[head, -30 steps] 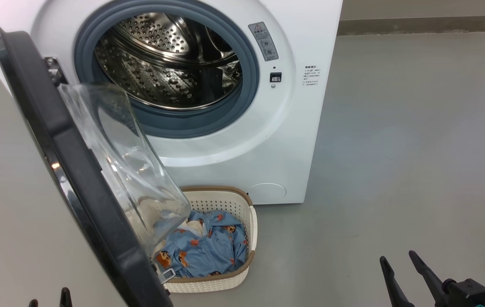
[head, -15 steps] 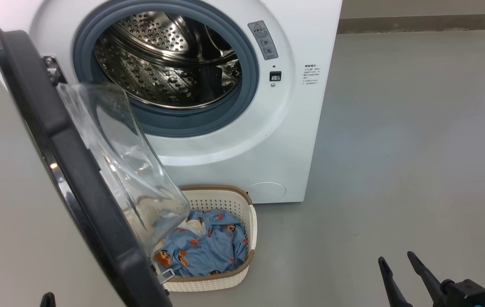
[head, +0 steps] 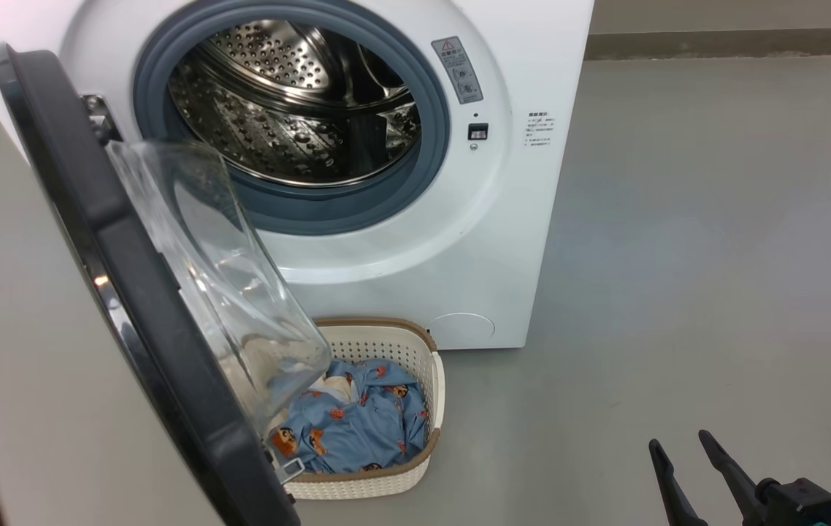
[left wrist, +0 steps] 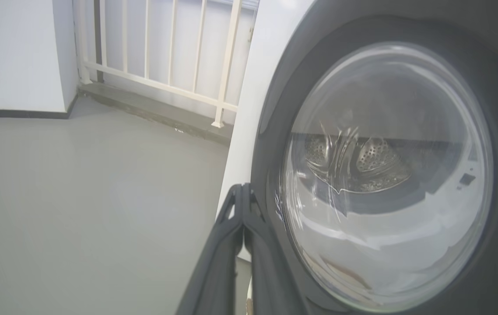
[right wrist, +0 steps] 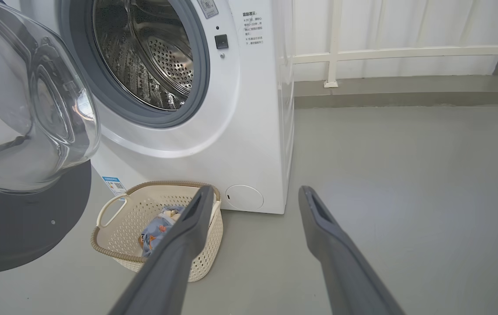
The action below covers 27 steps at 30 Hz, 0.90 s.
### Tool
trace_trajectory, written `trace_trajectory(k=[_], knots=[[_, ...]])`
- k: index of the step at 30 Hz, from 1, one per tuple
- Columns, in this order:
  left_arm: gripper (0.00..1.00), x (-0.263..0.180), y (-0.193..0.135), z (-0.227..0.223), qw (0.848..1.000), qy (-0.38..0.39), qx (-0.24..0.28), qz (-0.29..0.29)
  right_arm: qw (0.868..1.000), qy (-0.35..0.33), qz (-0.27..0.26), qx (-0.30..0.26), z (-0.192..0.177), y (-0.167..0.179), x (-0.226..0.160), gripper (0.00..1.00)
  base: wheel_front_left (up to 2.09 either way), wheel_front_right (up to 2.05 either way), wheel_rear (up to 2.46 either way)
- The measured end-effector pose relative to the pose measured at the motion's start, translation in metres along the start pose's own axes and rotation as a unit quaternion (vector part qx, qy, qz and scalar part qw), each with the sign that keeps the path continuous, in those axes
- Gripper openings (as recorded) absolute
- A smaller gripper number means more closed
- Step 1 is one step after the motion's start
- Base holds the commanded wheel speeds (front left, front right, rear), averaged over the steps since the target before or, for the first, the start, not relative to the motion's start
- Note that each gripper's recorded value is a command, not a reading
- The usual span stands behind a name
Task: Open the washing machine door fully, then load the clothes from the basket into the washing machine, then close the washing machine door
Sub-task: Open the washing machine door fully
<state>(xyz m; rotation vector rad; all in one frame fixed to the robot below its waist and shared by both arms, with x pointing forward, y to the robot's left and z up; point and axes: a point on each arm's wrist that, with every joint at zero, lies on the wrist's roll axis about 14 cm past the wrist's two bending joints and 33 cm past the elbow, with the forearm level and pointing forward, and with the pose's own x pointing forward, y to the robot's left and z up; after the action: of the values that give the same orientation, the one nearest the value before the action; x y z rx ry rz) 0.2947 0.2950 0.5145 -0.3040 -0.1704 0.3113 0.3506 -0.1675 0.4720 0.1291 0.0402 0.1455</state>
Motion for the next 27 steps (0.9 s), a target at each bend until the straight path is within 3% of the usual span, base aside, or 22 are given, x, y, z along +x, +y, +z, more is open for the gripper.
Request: trace_trajectory(k=[6,14,17,22,27], knots=[[0.0,0.014,-0.02,0.099,0.987,-0.16,0.009,-0.027,1.0,0.0,0.006,-0.001,0.0,0.003,0.003,1.0,0.0,0.0,0.0],[0.0,-0.017,-0.111,0.175,0.945,-0.281,-0.016,-0.166,1.0,0.008,0.018,0.0,-0.005,0.011,0.003,1.0,0.0,0.0,0.0],[0.0,-0.031,-0.151,0.176,0.934,-0.269,-0.046,-0.23,1.0,0.008,0.024,0.001,-0.005,0.015,0.006,1.0,0.0,0.0,0.0],[0.0,-0.05,-0.208,0.149,0.924,-0.184,-0.097,-0.322,0.999,0.009,0.031,0.004,-0.006,0.021,0.008,1.0,0.0,0.0,0.0],[0.0,-0.057,-0.231,0.098,0.924,-0.079,-0.131,-0.35,0.999,0.013,0.035,0.007,-0.009,0.025,0.01,1.0,0.0,0.0,0.0]])
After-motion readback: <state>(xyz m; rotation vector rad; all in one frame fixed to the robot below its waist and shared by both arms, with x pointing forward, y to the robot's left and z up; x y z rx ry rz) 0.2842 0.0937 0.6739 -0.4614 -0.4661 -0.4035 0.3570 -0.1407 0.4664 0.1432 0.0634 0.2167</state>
